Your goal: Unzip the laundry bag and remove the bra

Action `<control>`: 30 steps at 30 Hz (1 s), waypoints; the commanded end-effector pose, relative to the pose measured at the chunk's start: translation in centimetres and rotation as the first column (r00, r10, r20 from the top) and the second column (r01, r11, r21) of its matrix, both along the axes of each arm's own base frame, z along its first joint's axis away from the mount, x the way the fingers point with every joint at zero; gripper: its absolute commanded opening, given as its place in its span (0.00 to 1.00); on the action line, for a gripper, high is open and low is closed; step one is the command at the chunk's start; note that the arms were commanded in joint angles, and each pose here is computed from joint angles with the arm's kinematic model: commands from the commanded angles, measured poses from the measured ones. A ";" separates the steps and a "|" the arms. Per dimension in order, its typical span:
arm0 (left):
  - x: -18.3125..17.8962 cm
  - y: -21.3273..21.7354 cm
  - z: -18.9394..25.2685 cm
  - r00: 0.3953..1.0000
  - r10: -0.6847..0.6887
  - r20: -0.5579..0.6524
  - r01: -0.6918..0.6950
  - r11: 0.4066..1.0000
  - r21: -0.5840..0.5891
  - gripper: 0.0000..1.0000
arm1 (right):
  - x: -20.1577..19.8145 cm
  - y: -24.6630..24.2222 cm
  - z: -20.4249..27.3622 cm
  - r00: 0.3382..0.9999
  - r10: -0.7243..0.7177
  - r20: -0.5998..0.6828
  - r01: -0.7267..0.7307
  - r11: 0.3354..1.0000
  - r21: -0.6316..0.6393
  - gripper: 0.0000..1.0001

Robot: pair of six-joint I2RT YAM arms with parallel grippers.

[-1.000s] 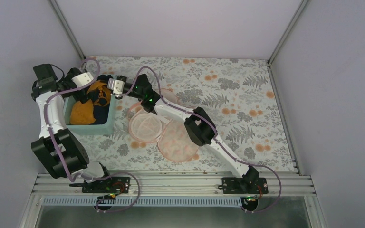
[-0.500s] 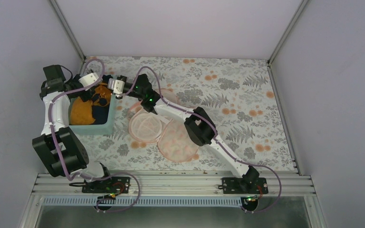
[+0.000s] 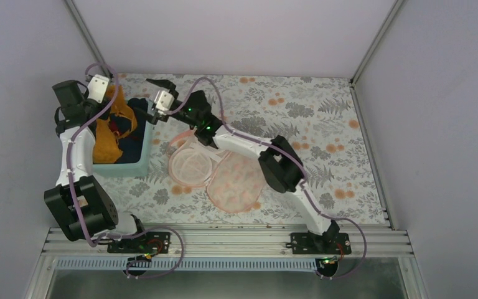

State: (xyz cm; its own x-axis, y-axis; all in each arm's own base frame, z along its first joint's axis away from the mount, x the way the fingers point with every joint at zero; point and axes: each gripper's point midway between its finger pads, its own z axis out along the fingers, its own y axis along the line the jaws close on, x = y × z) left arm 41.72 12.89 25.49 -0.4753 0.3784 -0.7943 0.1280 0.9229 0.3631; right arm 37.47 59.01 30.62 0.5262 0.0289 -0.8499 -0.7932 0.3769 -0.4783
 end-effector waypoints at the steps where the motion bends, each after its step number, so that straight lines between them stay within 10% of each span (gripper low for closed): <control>1: 0.8 3.7 2.6 0.947 0.290 0.140 -0.296 0.955 0.021 0.02 | -1.5 -4.5 8.6 0.996 -0.087 -0.036 0.092 0.980 0.175 1.00; 8: 0.6 5.9 4.1 0.862 0.450 0.232 -0.473 0.879 0.054 0.02 | -4.0 -8.7 9.7 0.991 -0.119 -0.063 0.130 0.972 0.198 1.00; 30: 3.1 -0.3 -10.6 0.929 0.364 -0.075 -0.339 0.912 0.230 0.02 | -4.5 -15.6 9.1 0.919 -0.299 -0.258 0.337 0.934 0.117 1.00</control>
State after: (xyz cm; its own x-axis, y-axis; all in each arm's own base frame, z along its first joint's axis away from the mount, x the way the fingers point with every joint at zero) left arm 45.02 12.50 15.76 -0.6778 0.3295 -0.6573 -0.1376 0.8214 0.5536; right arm 32.81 45.51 38.55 0.3844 0.0405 -0.9223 -0.7364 0.6160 -0.2798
